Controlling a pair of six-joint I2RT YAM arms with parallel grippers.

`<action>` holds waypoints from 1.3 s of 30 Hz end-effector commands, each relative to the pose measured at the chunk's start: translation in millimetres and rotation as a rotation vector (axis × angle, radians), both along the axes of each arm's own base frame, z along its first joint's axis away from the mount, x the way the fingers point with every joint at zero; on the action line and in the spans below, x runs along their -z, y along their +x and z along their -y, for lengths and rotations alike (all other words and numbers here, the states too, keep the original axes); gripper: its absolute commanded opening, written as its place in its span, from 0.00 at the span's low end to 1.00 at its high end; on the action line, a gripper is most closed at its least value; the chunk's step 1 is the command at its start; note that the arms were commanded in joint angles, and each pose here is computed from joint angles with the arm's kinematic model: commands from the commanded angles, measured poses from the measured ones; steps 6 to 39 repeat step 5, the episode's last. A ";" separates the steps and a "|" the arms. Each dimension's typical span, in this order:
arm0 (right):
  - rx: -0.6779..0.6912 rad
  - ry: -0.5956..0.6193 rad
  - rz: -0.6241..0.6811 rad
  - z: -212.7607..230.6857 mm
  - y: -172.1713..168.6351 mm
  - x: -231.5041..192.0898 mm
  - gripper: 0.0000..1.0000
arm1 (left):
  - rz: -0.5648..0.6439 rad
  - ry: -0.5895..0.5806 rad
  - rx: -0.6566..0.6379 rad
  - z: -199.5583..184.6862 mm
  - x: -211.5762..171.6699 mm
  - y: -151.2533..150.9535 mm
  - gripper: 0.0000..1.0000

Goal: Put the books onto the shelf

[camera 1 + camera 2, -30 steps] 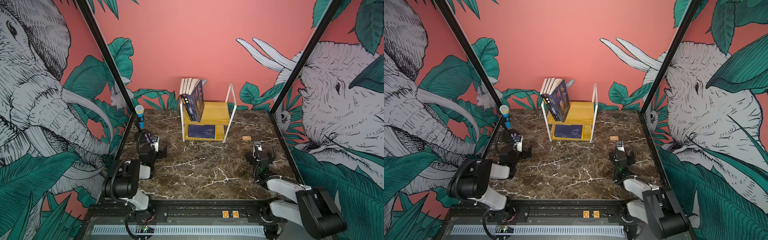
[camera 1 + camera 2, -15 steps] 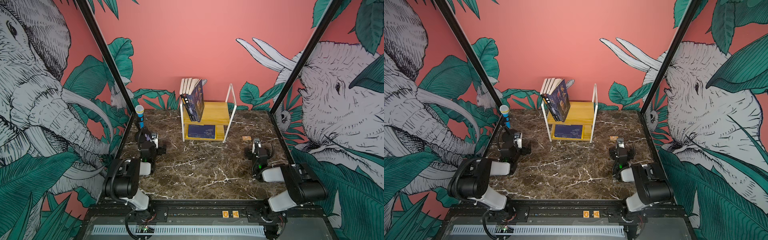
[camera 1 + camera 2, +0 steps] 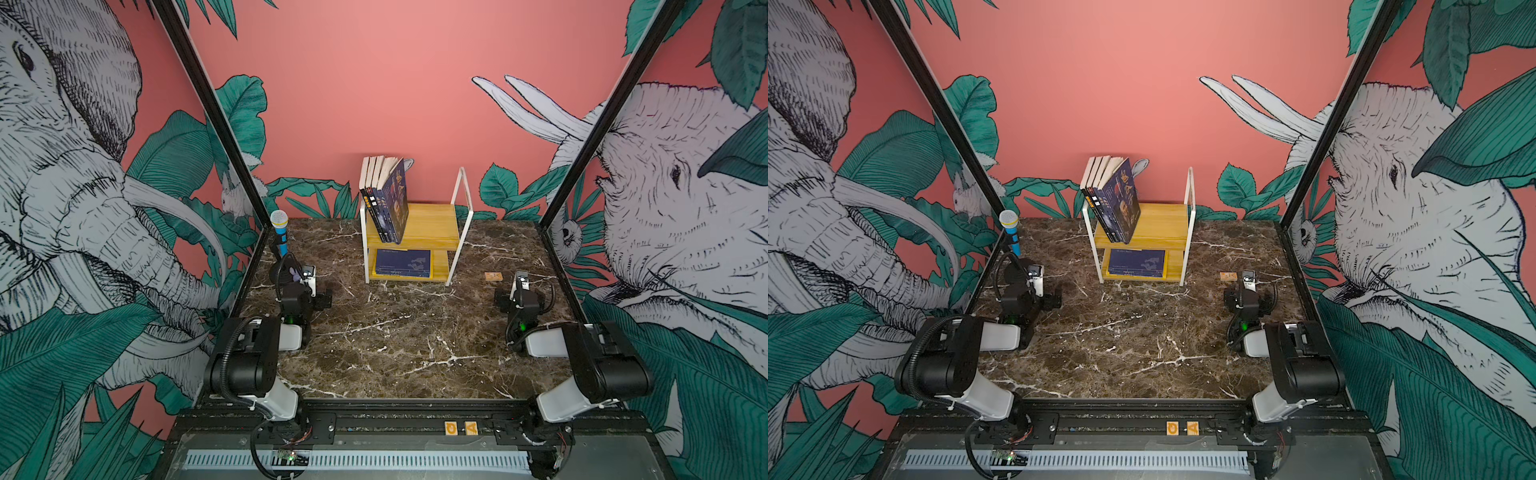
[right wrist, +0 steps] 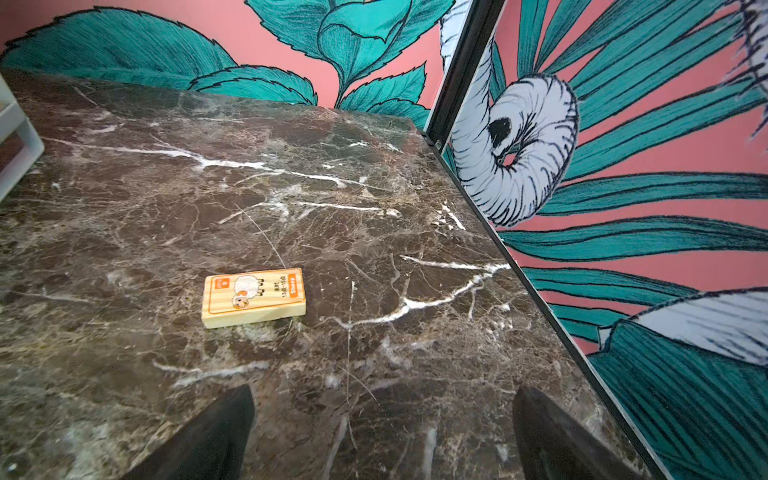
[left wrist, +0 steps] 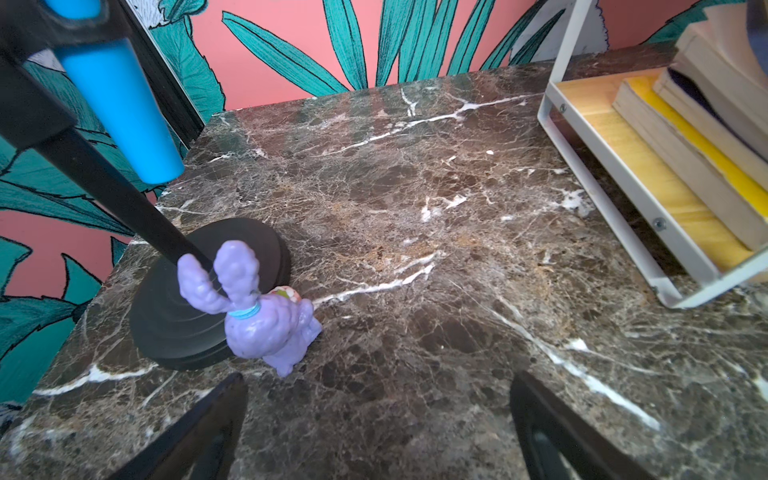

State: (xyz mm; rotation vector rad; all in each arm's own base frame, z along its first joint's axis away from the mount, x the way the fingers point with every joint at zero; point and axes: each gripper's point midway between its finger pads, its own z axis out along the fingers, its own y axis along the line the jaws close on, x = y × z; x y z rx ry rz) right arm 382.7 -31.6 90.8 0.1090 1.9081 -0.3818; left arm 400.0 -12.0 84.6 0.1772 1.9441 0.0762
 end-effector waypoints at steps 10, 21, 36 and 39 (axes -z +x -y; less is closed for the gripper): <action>-0.065 0.015 0.032 -10.9 7.5 -8.1 0.99 | 0.027 0.003 -0.012 0.8 -10.4 3.1 1.00; -0.065 0.015 0.032 -10.9 7.5 -8.1 0.99 | 0.027 0.003 -0.012 0.8 -10.4 3.1 1.00; -0.065 0.015 0.032 -10.9 7.5 -8.1 0.99 | 0.027 0.003 -0.012 0.8 -10.4 3.1 1.00; -0.065 0.015 0.032 -10.9 7.5 -8.1 0.99 | 0.027 0.003 -0.012 0.8 -10.4 3.1 1.00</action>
